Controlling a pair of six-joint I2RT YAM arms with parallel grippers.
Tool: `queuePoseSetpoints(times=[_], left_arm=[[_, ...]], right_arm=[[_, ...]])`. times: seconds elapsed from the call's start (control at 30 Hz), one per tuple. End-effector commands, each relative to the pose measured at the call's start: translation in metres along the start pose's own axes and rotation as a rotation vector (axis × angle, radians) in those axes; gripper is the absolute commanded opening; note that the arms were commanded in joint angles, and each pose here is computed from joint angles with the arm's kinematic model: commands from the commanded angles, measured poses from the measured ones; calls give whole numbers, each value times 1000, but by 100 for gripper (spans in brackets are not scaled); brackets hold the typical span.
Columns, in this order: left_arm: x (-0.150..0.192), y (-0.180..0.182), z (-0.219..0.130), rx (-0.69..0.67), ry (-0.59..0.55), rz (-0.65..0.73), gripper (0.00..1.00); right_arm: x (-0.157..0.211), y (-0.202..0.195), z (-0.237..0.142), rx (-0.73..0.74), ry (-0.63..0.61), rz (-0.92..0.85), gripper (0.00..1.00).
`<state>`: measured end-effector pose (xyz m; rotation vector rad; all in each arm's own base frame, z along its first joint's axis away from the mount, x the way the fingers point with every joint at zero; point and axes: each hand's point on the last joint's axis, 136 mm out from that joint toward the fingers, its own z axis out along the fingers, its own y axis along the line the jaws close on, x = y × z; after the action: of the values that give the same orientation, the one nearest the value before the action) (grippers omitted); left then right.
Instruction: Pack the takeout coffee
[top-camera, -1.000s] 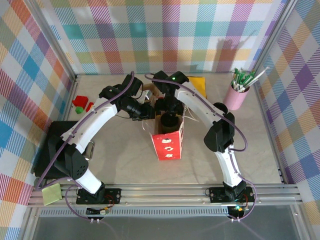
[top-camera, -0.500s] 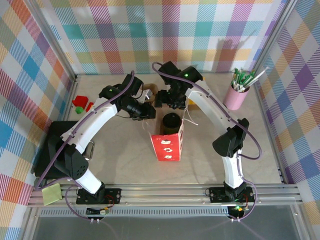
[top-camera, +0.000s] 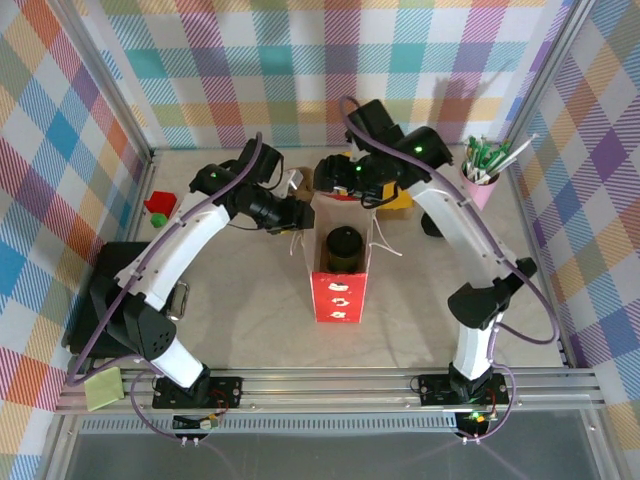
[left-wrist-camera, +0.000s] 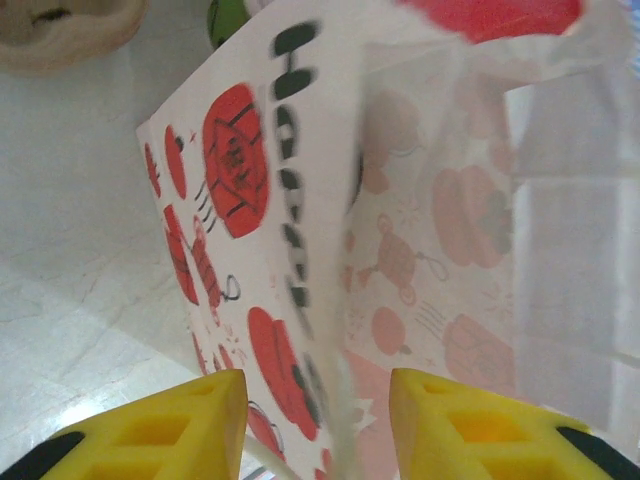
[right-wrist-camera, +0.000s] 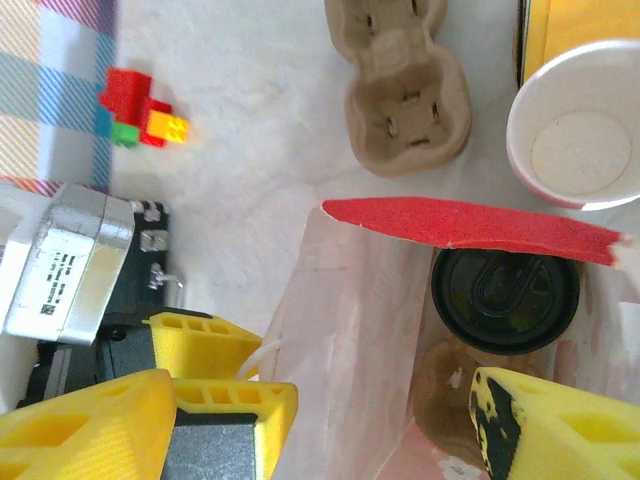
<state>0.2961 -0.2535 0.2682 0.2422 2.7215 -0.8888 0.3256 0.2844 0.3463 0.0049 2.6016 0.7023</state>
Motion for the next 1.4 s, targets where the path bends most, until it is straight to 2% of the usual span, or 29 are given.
queuePoseSetpoints(times=[0.0,0.23,0.4,0.63,0.7,0.83,0.9,1.1,1.2,1.37], left_arm=[[-5,-18,-32,18,-60,43,44],[-27,-22,-70,18,-172,56,47],[-50,5,-92,-54,-287,-3,47],[-81,55,-104,-167,-508,-136,47],[-90,69,-103,-209,-576,-152,48],[-107,81,-95,-240,-639,-167,48],[-115,80,-85,-219,-646,-132,49],[-136,77,-58,-267,-593,-35,50],[-145,64,-39,-264,-536,37,50],[-146,34,-8,-197,-418,133,49]], right_arm=[[-22,4,-38,-65,-119,33,78],[-39,-32,-65,-14,-226,84,78],[-47,-74,-70,26,-278,161,77],[-48,-125,-34,64,-255,242,77],[-56,-136,-22,61,-252,220,77],[-73,-154,-15,108,-249,115,79],[-80,-166,-13,120,-248,98,80],[-107,-194,-5,98,-246,103,79],[-122,-197,0,104,-258,72,80],[-138,-182,6,18,-241,41,80]])
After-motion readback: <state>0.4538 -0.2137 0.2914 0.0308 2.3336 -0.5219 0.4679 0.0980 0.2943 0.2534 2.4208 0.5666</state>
